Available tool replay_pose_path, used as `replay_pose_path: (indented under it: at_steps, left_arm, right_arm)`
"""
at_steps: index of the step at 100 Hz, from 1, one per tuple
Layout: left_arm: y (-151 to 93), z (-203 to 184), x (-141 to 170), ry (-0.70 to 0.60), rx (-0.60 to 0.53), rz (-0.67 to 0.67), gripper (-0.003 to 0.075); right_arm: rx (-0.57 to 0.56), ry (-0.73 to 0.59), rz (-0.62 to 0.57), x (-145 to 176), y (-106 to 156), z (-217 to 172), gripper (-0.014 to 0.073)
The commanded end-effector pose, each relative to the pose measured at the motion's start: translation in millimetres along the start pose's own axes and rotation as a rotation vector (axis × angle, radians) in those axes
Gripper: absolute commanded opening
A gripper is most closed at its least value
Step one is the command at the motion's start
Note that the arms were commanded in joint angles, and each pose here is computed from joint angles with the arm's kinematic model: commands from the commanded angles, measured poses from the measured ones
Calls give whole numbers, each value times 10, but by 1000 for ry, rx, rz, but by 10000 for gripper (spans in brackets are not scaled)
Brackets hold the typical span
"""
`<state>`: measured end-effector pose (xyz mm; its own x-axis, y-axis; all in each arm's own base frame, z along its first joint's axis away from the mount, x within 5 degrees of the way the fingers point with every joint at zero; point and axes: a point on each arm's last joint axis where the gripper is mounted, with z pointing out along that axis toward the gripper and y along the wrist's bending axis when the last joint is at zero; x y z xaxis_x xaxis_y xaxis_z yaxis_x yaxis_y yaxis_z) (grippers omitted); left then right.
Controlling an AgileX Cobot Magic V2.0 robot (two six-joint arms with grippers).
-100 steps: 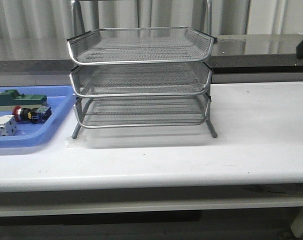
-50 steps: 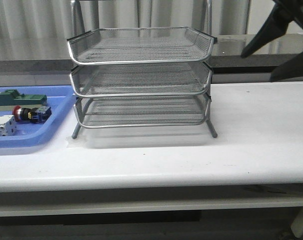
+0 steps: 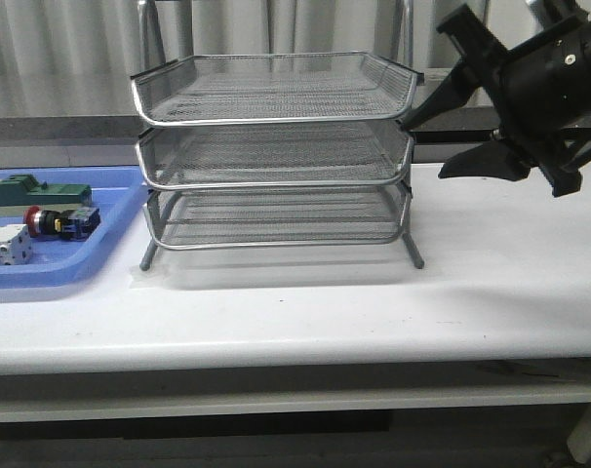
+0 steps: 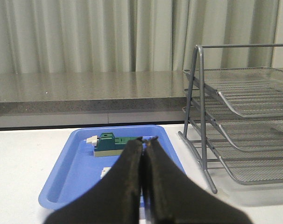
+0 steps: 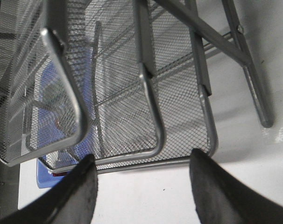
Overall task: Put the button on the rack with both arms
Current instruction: 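Reach the right gripper to the middle mesh tray's front edge and grip it, then pull the middle mesh tray out toward the robot with the right gripper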
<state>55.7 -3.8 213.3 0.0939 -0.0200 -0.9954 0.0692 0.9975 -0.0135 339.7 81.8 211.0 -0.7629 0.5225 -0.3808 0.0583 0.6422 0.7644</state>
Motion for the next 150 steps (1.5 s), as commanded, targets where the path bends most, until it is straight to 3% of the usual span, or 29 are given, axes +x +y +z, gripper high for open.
replay_pose_path:
  at_steps: [1,64,74,93,105,129,150]
  left_arm:
    - [3,-20,58,-73,-1,-9,-20]
    - [3,-20,58,-73,-1,-9,-20]
    - [3,-20,58,-73,-1,-9,-20]
    - [3,-20,58,-73,-1,-9,-20]
    - [3,-20,58,-73,-1,-9,-20]
    - [3,-20,58,-73,-1,-9,-20]
    - [3,-20,58,-73,-1,-9,-20]
  right_arm:
    - [-90,-25,-6,-108,168,-23,448]
    - [-125,38,-10,-98,274,470,441]
    - [-122,33,-1,-102,266,476,365]
    - [-120,30,2,-105,264,477,98]
    - [-120,33,3,-99,259,479,-7]
    - [-140,69,3,-39,249,474,-21]
    - [-107,121,37,134,91,466,-21]
